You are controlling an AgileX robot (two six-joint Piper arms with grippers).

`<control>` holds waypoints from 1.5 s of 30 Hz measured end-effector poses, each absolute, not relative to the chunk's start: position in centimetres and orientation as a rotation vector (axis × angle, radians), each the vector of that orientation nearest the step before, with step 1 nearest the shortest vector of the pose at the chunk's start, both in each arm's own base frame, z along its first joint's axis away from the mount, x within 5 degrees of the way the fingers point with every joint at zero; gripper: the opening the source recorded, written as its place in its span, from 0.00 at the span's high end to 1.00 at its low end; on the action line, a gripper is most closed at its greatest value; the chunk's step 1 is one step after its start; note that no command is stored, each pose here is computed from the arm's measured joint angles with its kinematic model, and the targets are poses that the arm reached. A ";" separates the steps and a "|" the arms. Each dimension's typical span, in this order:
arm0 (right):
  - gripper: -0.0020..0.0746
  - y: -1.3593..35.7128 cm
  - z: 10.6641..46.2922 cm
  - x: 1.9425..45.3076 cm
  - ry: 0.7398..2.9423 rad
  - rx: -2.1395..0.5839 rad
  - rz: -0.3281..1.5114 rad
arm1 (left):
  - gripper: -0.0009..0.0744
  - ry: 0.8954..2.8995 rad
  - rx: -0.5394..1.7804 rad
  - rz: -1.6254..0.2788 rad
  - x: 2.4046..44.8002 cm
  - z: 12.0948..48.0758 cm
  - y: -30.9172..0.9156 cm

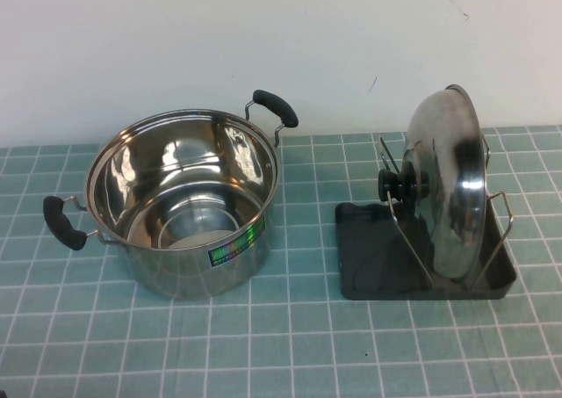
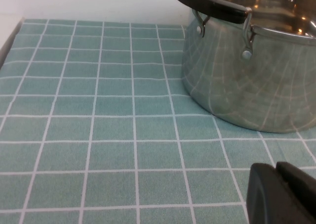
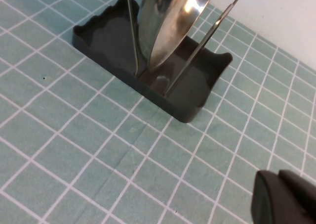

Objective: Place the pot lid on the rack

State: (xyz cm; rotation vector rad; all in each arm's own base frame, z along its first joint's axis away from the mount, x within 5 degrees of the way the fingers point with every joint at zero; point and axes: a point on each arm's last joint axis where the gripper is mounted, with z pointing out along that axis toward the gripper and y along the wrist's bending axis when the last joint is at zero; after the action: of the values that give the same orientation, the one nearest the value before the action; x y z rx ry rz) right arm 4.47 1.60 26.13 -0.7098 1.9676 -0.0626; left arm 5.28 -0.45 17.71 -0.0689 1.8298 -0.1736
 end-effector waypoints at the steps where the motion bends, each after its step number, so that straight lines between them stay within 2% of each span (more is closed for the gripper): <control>1: 0.98 1.6 26.1 4.5 1.968 -0.710 -0.063 | 0.99 1.830 -0.069 -0.174 5.3 17.7 -0.4; 16: 0.98 1.6 26.1 4.5 1.967 -0.712 -0.064 | 0.99 1.830 -0.073 -0.177 5.3 17.7 -0.4; 22: 0.98 1.3 25.8 4.9 1.931 -0.725 -0.142 | 0.99 1.830 -0.074 -0.178 5.3 17.7 -0.4; 30: 0.98 0.7 22.8 5.5 1.803 -0.545 -0.237 | 0.99 1.830 -0.074 -0.178 5.3 17.7 -0.4; 38: 0.98 -0.5 17.2 5.1 1.893 -0.271 -0.324 | 0.99 1.830 -0.074 -0.178 5.3 17.7 -0.4; 45: 0.98 -0.5 16.9 5.1 1.905 -0.242 -0.311 | 0.99 1.830 -0.078 -0.181 5.3 17.7 -0.5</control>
State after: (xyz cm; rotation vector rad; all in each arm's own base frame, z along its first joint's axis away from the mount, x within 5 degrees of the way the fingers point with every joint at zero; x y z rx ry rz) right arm 5.09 -0.54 16.94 -0.2420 1.9055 -0.3109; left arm 5.28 -0.45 17.70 -0.0777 1.8303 -0.1812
